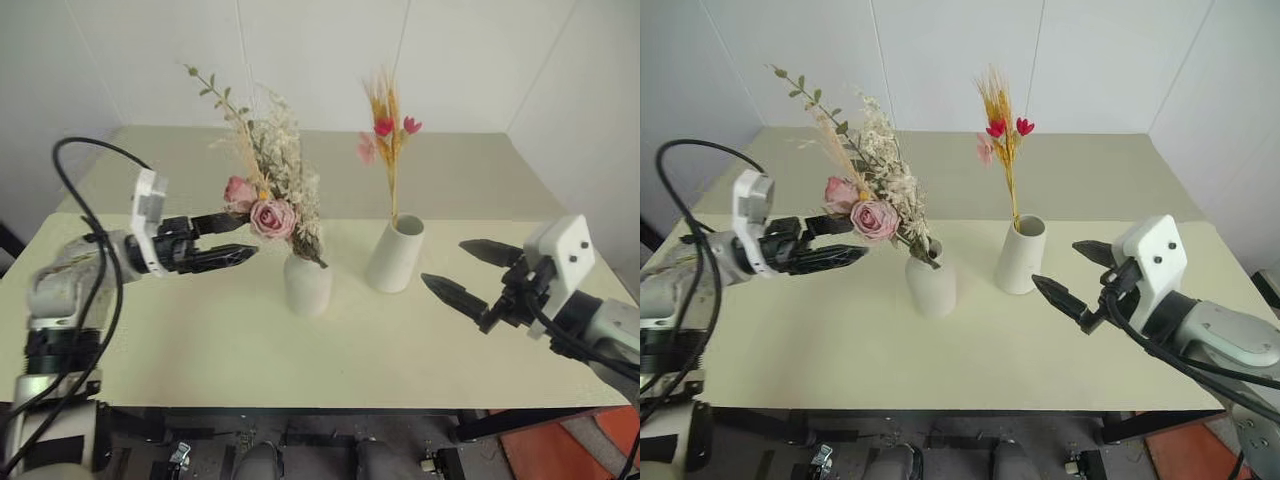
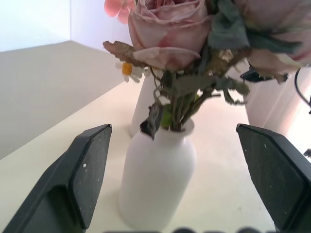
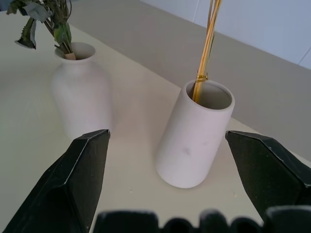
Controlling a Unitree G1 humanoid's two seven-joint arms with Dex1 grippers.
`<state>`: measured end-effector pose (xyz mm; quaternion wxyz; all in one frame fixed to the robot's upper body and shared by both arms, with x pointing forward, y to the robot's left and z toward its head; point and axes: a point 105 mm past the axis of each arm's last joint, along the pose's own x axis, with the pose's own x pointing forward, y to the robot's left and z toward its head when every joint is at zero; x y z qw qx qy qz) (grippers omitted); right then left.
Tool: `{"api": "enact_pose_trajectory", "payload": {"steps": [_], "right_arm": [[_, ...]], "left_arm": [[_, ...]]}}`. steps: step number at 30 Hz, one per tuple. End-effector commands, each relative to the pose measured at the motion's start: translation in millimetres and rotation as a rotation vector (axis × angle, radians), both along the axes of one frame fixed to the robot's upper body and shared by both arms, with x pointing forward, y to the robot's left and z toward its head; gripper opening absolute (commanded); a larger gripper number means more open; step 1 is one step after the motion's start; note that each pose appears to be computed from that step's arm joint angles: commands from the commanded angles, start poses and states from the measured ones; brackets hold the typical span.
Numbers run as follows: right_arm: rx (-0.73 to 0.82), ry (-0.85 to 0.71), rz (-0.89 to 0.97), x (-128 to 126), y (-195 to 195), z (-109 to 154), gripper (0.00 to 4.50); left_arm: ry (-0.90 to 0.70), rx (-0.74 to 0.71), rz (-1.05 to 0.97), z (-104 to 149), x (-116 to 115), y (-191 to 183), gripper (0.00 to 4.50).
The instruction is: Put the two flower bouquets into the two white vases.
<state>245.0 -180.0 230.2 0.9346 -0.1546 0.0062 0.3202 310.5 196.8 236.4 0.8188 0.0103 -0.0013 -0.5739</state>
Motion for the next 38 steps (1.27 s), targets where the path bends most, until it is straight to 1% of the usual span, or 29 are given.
{"api": "enact_pose_trajectory", "payload": {"steps": [1,9,16,21,24,27,31,34,38], "right_arm": [[-0.061,-0.058,0.004,-9,-16,15,4.5],[-0.128,0.007,0.005,-21,-42,13,4.5],[-0.139,0.008,-0.014,-25,-49,11,4.5],[-0.131,0.002,-0.018,-25,-46,7,4.5],[-0.127,-0.01,-0.015,-25,-43,8,4.5],[-0.125,-0.025,-0.014,-24,-43,11,4.5],[-0.123,-0.035,0.009,-24,-43,12,4.5],[-0.109,-0.046,0.022,-20,-39,13,4.5],[-0.104,-0.032,0.031,-18,-37,6,4.5]], "left_arm": [[-0.07,0.029,0.003,18,-14,9,4.47],[-0.075,0.095,0.014,25,-31,20,4.47],[-0.073,0.12,0.015,30,-33,19,4.47],[-0.067,0.123,0.01,31,-32,19,4.47],[-0.065,0.125,-0.005,36,-33,18,4.47],[-0.07,0.163,-0.006,38,-34,18,4.47],[-0.067,0.178,-0.004,45,-37,16,4.47],[-0.058,0.19,0.001,50,-40,18,4.47],[-0.034,0.217,0.01,50,-44,19,4.47]]}}
